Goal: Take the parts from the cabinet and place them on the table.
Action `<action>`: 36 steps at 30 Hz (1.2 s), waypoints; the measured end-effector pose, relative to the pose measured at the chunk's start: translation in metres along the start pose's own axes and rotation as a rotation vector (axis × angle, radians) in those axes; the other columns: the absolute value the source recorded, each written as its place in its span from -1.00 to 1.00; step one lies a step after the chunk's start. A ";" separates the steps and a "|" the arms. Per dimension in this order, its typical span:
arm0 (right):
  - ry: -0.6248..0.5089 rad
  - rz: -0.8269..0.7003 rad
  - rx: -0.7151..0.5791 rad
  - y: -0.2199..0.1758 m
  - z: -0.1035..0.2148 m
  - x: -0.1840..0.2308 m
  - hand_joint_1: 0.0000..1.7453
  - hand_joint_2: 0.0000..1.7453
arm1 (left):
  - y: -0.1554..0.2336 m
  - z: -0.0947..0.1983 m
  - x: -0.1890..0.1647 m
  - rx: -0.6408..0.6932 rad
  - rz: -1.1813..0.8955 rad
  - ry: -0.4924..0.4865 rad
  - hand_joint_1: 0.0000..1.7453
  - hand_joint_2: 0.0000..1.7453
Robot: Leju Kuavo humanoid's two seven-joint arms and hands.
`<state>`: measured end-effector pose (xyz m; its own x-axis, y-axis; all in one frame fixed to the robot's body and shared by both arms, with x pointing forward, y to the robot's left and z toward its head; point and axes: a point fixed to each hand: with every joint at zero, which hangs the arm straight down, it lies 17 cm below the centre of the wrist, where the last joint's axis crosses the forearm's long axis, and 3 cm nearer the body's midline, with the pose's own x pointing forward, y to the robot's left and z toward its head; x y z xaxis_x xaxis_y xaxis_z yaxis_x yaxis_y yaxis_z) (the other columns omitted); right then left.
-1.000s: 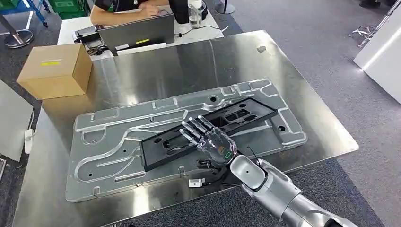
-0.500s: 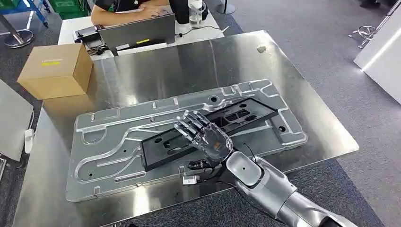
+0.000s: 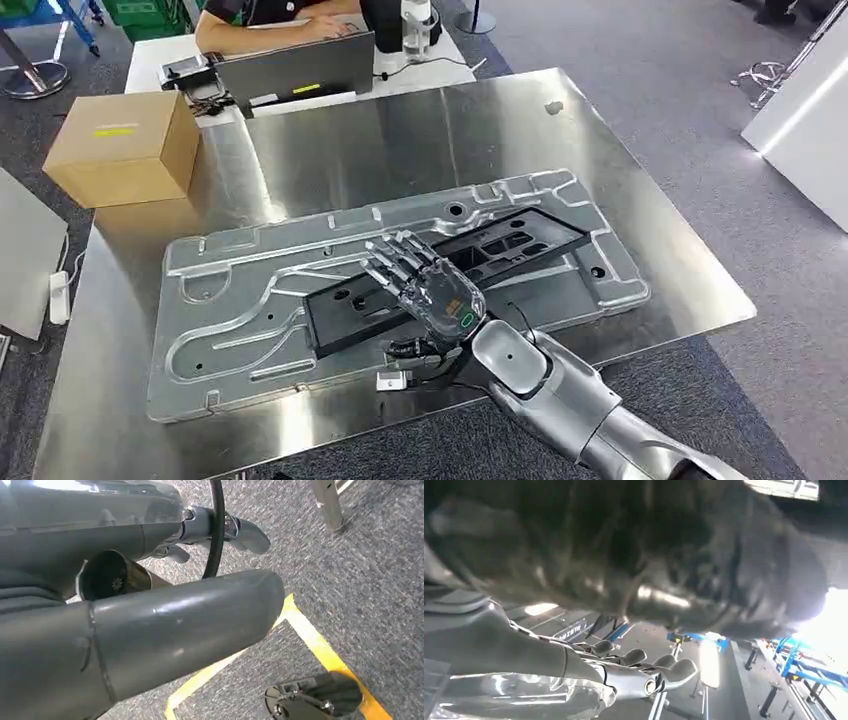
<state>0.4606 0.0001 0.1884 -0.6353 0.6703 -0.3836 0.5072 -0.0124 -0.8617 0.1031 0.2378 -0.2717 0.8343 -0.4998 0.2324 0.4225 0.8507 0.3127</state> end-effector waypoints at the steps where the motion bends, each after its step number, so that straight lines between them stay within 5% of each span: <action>1: 0.001 0.000 0.000 0.000 0.000 0.000 -1.00 -1.00 | 0.000 0.000 0.001 -0.001 0.000 -0.001 -1.00 -1.00; 36: 0.023 -0.004 -0.008 -0.001 0.001 -0.005 -1.00 -1.00 | -0.003 0.001 0.011 -0.006 0.004 -0.018 -1.00 -1.00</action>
<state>0.4630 -0.0040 0.1911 -0.6237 0.6875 -0.3719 0.5091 -0.0038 -0.8607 0.1108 0.2294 -0.2696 0.8295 -0.4993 0.2503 0.4213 0.8536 0.3064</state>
